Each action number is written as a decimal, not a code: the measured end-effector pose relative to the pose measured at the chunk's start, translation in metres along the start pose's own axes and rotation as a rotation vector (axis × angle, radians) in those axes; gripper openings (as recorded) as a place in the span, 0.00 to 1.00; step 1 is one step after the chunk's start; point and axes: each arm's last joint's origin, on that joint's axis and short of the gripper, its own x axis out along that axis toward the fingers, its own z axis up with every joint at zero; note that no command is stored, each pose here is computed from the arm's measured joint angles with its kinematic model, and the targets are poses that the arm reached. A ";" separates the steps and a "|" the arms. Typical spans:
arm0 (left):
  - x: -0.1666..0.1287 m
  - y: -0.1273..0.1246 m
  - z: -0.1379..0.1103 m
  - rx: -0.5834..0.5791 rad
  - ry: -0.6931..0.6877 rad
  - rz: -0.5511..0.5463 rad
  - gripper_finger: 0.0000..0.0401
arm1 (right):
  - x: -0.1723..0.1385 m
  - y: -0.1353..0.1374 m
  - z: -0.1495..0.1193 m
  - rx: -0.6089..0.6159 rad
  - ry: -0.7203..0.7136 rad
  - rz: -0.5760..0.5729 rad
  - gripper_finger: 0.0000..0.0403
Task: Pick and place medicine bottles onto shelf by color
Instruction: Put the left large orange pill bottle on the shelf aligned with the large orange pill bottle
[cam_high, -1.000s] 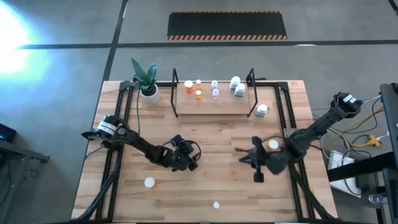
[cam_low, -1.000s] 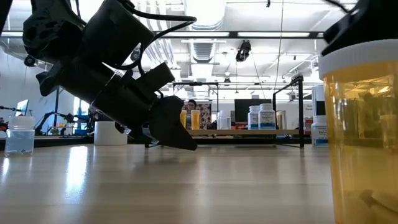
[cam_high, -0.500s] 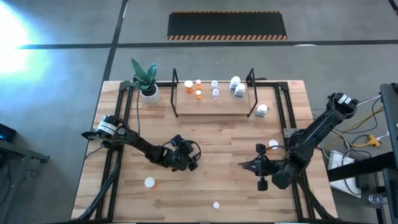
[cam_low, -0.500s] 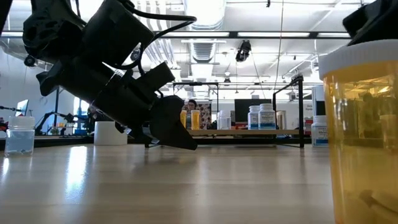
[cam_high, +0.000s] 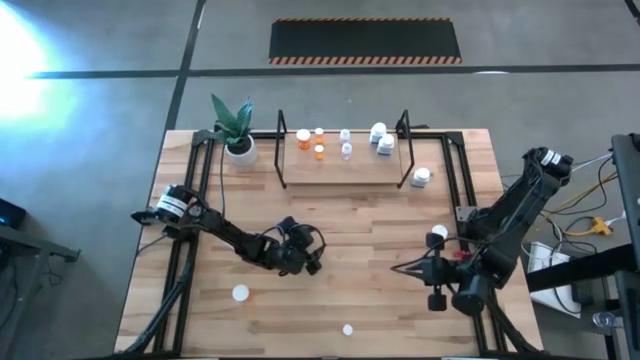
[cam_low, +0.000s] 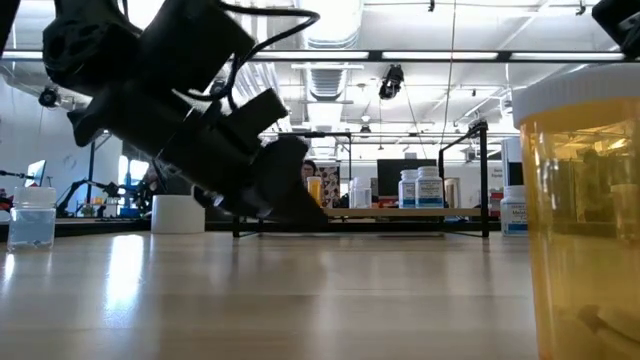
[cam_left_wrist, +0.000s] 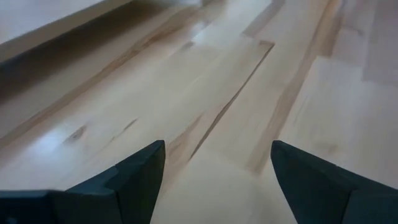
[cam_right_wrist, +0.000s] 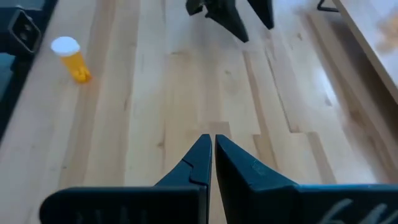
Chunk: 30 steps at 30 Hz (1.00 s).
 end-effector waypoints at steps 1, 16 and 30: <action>0.000 -0.002 0.002 -0.007 -0.006 -0.004 0.69 | 0.000 0.001 0.000 0.001 -0.004 0.001 0.03; -0.043 -0.055 0.118 0.443 -0.050 -0.374 0.69 | 0.029 0.020 -0.017 -0.071 0.057 -0.084 0.03; -0.072 -0.042 0.144 0.254 -0.029 -0.364 0.69 | 0.042 0.029 -0.028 -0.099 0.111 -0.099 0.03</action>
